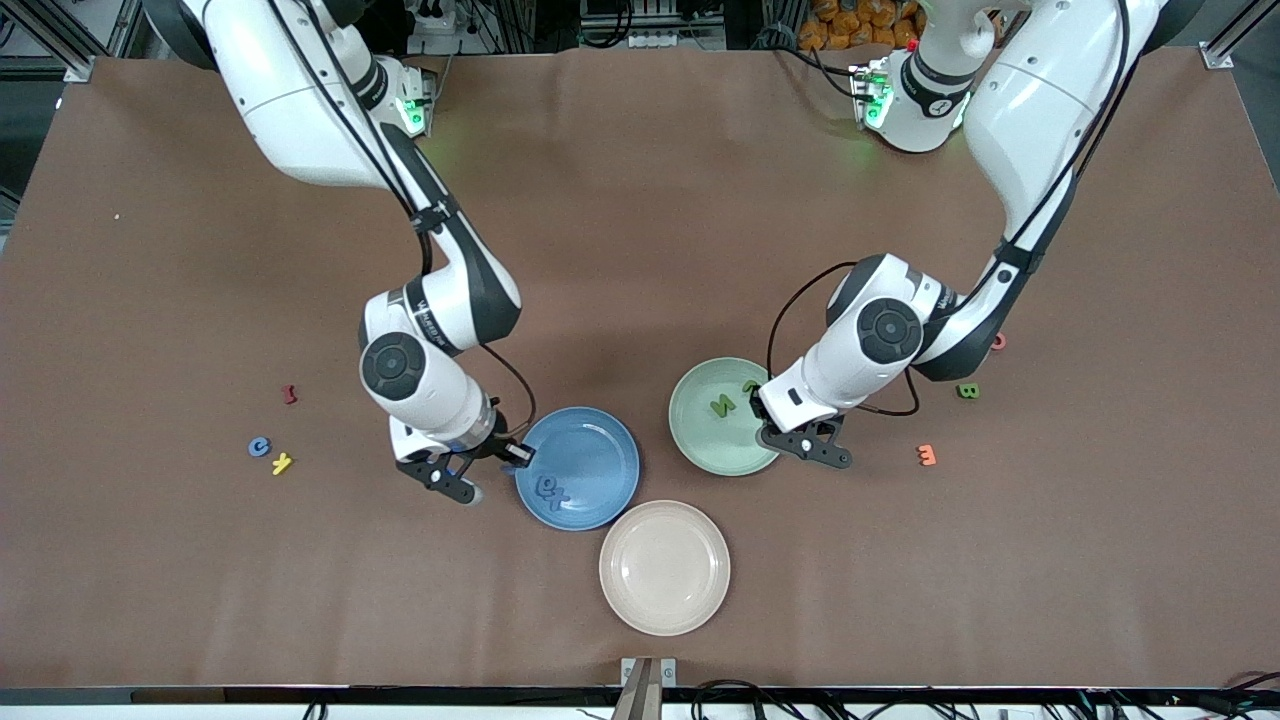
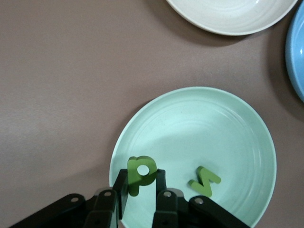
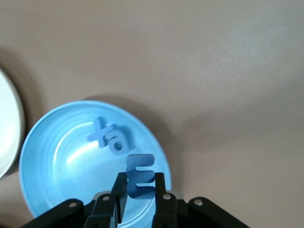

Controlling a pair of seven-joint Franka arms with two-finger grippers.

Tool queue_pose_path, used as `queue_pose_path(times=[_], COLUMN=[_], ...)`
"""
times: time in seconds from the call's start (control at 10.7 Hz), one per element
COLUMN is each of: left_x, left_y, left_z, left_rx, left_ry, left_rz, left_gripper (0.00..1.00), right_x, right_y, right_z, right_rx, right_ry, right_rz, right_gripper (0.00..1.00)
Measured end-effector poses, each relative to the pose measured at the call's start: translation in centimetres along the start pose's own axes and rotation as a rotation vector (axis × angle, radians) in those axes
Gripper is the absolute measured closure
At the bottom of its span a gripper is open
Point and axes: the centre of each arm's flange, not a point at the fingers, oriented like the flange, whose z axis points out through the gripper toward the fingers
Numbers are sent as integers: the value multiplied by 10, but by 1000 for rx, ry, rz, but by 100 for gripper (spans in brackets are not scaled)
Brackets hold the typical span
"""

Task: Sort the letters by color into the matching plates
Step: 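Open both grippers over the blue and green plates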

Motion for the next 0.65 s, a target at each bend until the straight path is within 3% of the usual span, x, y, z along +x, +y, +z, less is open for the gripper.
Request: queue_pose_path(times=[0.47,0.56,0.65], left_x=[1,1,2], left_y=[16,15,10], left_z=[36,40,44], left_rx=[23,26,30], left_ry=[-27,-32,-35], left_rz=[-28,-32,-40], left_gripper=[74,74,74], right_x=[-38,-38,-38], right_y=[-34,-36,-36], right_z=[12,15,17], right_rx=[30,37,40], right_ry=[-24,-18,-14], right_rz=[58,58,55], right_gripper=[68,62,49])
